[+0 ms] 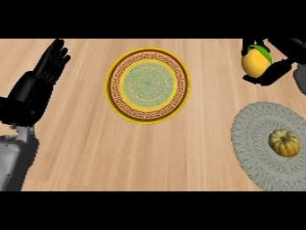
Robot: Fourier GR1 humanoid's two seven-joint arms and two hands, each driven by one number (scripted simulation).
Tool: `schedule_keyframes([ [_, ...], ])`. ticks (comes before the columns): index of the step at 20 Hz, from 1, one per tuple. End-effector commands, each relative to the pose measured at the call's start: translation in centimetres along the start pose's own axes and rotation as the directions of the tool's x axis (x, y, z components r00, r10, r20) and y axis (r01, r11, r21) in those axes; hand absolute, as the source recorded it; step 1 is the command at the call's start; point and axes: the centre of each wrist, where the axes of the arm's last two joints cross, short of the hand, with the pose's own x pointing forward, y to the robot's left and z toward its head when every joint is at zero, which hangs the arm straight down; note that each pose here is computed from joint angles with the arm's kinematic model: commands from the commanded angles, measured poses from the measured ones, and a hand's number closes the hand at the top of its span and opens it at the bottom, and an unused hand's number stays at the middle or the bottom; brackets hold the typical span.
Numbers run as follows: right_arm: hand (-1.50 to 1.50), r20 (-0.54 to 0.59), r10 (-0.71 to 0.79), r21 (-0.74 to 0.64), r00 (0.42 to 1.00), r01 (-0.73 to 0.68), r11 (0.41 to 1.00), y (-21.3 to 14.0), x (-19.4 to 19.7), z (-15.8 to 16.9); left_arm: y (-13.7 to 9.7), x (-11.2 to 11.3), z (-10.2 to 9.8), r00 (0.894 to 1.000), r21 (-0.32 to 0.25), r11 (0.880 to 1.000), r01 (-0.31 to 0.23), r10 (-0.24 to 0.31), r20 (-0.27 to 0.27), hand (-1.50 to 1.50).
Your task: Pick the lemon from the placemat and place it in the plate
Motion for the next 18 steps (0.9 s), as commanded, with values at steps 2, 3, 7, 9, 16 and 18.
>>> schedule_keyframes([
  [2, 1.5, 0.162, -0.164, 0.022, 0.973, 0.162, 0.986, 0.0, 0.1, -2.4, 0.0, -0.8, 0.3, 1.0, 0.013, 1.0, -0.004, 0.004, -0.016, 0.0],
  [3, 1.5, 0.179, -0.163, 0.047, 0.97, 0.157, 0.987, -0.5, 1.3, -4.3, 0.6, -1.3, 0.6, 1.0, 0.013, 1.0, 0.0, 0.0, -0.028, 0.0],
  [7, 1.5, 0.222, -0.181, 0.092, 0.958, 0.164, 0.982, 2.6, 2.8, -7.4, 0.2, -1.3, -0.7, 1.0, 0.041, 0.999, 0.016, -0.015, -0.026, 0.0],
  [9, 1.5, 0.224, -0.191, 0.087, 0.956, 0.175, 0.981, 0.4, 3.9, -8.8, 2.5, -1.9, 1.4, 0.999, 0.032, 0.999, 0.012, -0.011, -0.041, 0.0],
  [16, 1.5, 0.227, -0.297, 0.179, 0.928, 0.26, 0.949, 6.6, 7.9, -13.3, 0.5, -2.0, 0.9, 0.999, 0.033, 0.999, 0.015, -0.014, -0.034, 0.0],
  [18, 1.5, 0.223, -0.283, 0.2, 0.933, 0.241, 0.95, 6.1, 9.6, -15.0, 2.0, -1.4, -0.4, 0.999, 0.046, 0.999, 0.013, -0.011, -0.044, 0.0],
])
